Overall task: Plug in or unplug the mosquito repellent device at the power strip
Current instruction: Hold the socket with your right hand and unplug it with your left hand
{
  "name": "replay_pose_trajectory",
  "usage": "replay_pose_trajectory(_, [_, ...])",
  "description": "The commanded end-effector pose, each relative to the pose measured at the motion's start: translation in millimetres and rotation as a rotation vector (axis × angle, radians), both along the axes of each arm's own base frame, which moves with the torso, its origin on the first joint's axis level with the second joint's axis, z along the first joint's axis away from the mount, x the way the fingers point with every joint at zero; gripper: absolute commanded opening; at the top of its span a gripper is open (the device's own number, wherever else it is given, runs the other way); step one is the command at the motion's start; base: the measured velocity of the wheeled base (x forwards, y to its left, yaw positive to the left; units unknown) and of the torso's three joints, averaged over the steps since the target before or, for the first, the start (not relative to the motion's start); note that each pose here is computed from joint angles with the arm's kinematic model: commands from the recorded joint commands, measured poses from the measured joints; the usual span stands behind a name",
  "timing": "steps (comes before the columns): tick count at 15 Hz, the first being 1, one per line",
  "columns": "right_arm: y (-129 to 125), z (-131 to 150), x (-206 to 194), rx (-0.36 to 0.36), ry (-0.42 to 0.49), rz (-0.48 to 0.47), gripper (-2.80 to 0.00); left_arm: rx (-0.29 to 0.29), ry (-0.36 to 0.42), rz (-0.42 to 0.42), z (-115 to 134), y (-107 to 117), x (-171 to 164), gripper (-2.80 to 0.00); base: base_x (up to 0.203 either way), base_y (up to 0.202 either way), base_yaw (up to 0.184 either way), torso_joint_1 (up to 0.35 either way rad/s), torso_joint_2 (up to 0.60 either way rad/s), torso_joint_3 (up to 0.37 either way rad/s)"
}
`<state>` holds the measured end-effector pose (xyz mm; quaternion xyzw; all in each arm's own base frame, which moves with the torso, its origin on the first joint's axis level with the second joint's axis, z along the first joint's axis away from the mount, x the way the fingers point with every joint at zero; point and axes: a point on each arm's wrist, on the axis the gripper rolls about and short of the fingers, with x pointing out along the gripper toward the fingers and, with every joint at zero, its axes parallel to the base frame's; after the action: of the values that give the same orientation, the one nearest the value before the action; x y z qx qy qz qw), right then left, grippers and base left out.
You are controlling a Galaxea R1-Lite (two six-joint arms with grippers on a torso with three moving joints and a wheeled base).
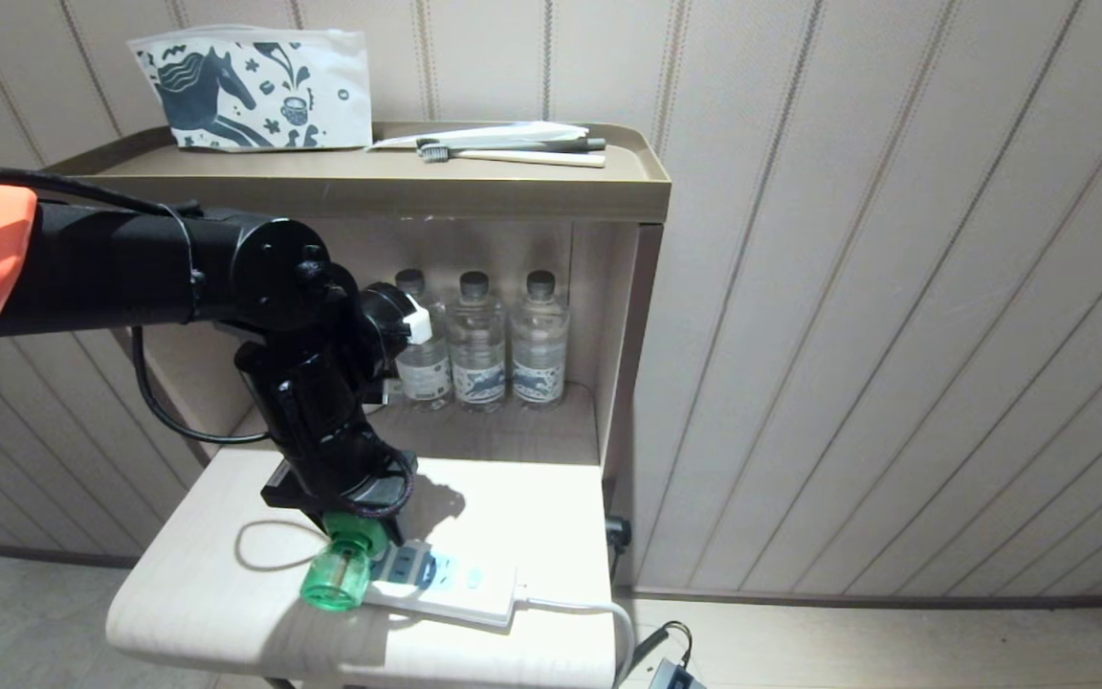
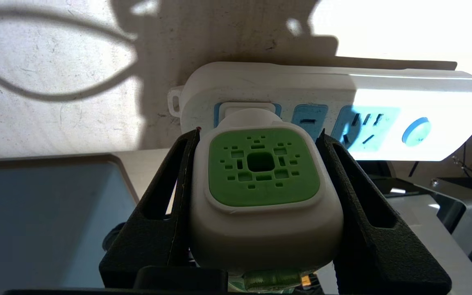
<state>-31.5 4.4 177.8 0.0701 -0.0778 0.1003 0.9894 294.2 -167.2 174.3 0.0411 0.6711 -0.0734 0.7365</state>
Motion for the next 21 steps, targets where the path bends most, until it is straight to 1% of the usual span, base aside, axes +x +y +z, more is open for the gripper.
replay_pose_trajectory(1, [0.5,23.0,49.7,0.018,0.18,0.034,-2.8,0.0,0.002,0.001,1.3,0.0,-1.3,-2.8,0.0,0.0,0.0,0.0,0.0,0.0])
replay_pose_trajectory(3, [3.8,33.8,108.7,0.032,0.301,0.104,-2.8,-0.001,0.004,-0.004,-0.5,-2.1,-0.6,-2.8,0.0,0.0,0.0,0.0,0.0,0.0])
replay_pose_trajectory(4, [9.6,32.3,139.7,0.03,0.356,0.15,-2.8,-0.001,0.001,-0.005,-0.8,-3.1,0.0,-2.8,0.0,0.0,0.0,0.0,0.0,0.0])
replay_pose_trajectory(5, [20.9,25.9,168.7,0.019,0.411,0.209,-2.8,-0.002,0.002,-0.005,-0.9,-3.4,0.3,-2.8,0.0,0.0,0.0,0.0,0.0,0.0])
replay_pose_trajectory(6, [40.1,15.9,194.1,-0.005,0.464,0.285,-2.8,-0.003,0.001,-0.006,-1.4,-3.8,0.7,-2.8,0.0,0.0,0.0,0.0,0.0,0.0])
replay_pose_trajectory(7, [64.6,3.6,216.0,-0.034,0.509,0.355,-2.8,-0.001,0.006,-0.005,-3.1,-4.0,1.4,-2.8,0.0,0.0,0.0,0.0,0.0,0.0])
replay_pose_trajectory(9, [111.3,-26.4,248.1,-0.084,0.567,0.449,-2.8,-0.001,0.01,-0.009,-3.9,-4.4,0.9,-2.8,0.0,0.0,0.0,0.0,0.0,0.0])
replay_pose_trajectory(10, [132.8,-38.9,258.8,-0.101,0.573,0.5,-2.8,-0.004,0.008,-0.009,-3.3,-4.6,1.1,-2.8,0.0,0.0,0.0,0.0,0.0,0.0])
replay_pose_trajectory(12, [171.2,-45.3,267.0,-0.11,0.517,0.61,-2.8,-0.005,0.01,-0.018,-4.3,-7.8,0.4,-2.8,0.0,0.0,0.0,0.0,0.0,0.0])
replay_pose_trajectory(13, [192.2,-51.5,271.3,-0.125,0.528,0.664,-2.8,-0.005,0.016,-0.034,-6.9,-13.6,-1.0,-2.8,0.0,0.0,0.0,0.0,0.0,0.0])
replay_pose_trajectory(15, [231.4,-67.4,274.3,-0.156,0.552,0.756,-2.8,-0.008,0.016,-0.047,-7.1,-17.9,-3.1,-2.8,0.0,0.0,0.0,0.0,0.0,0.0])
replay_pose_trajectory(17, [253.2,-81.8,284.0,-0.171,0.57,0.786,-2.8,-0.01,0.012,-0.069,-8.8,-25.9,-5.9,-2.8,0.0,0.0,0.0,0.0,0.0,0.0])
replay_pose_trajectory(19, [260.1,-87.5,287.0,-0.177,0.576,0.795,-2.8,-0.01,0.012,-0.057,-11.4,-30.2,-4.1,-2.8,0.0,0.0,0.0,0.0,0.0,0.0])
replay_pose_trajectory(21, [266.6,-111.3,292.6,-0.2,0.625,0.793,-2.8,-0.008,0.013,-0.049,-14.4,-33.3,-0.5,-2.8,0.0,0.0,0.0,0.0,0.0,0.0])
